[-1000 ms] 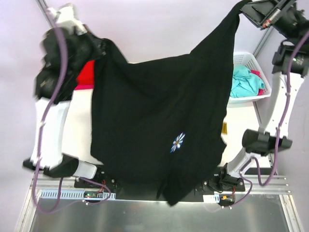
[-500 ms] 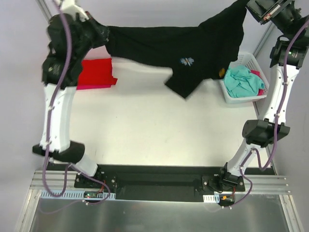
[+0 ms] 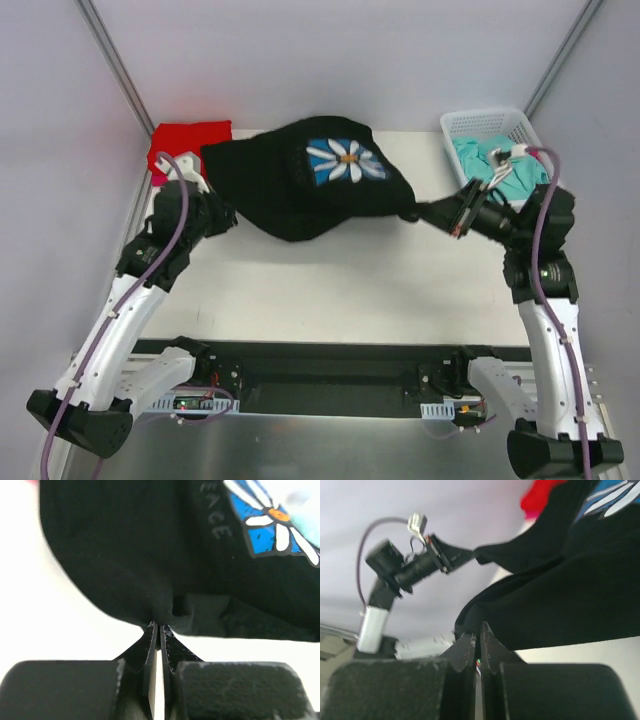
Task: Fold and stack the t-shirts
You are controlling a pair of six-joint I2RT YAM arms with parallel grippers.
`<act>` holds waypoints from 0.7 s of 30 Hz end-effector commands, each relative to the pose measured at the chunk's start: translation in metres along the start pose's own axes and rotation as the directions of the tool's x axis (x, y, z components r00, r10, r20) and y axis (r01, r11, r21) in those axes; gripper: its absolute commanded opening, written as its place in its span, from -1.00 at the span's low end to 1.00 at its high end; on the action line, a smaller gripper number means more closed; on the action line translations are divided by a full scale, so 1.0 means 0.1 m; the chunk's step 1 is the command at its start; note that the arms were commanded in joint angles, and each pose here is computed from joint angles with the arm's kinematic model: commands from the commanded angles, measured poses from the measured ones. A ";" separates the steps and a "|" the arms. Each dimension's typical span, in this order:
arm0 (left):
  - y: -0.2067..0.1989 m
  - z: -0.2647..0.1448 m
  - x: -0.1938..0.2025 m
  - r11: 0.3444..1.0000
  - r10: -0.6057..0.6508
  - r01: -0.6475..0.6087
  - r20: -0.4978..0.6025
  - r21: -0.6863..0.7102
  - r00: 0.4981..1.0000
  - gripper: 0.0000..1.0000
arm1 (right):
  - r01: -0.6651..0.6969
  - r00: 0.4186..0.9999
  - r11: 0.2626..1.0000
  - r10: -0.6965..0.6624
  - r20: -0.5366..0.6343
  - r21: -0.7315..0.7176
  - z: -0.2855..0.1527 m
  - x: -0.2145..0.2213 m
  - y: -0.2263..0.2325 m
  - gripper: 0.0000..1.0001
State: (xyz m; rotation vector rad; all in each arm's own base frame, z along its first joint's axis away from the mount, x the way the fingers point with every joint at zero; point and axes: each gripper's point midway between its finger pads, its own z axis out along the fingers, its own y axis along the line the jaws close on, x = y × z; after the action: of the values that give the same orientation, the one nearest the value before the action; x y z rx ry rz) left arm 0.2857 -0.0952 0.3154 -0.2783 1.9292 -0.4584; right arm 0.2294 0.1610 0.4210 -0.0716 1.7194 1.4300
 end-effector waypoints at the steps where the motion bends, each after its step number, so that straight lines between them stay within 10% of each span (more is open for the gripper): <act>1: 0.12 -0.10 0.34 0.998 -0.039 0.036 -0.049 -0.057 0.998 -1.00 | 0.160 0.977 0.960 -0.120 -0.178 0.230 -0.22 0.80 -0.63 -0.98; 6: 0.33 -0.29 0.76 0.991 0.008 -0.031 -0.165 -0.134 0.986 -1.00 | 0.178 0.955 0.939 -0.093 -0.281 0.295 -0.47 1.21 -0.82 -0.98; 21: 0.23 -0.71 0.39 0.992 -0.008 -0.008 -0.130 -0.123 0.991 -1.00 | 0.287 0.929 0.898 -0.176 -0.326 0.333 -0.70 1.13 -0.60 -0.98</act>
State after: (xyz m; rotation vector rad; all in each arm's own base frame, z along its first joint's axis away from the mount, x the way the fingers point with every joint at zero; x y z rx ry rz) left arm 0.2094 -0.0818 0.2795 -0.3114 2.1244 -0.3604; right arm 0.1585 0.1410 0.2854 -0.2284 2.1581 0.9849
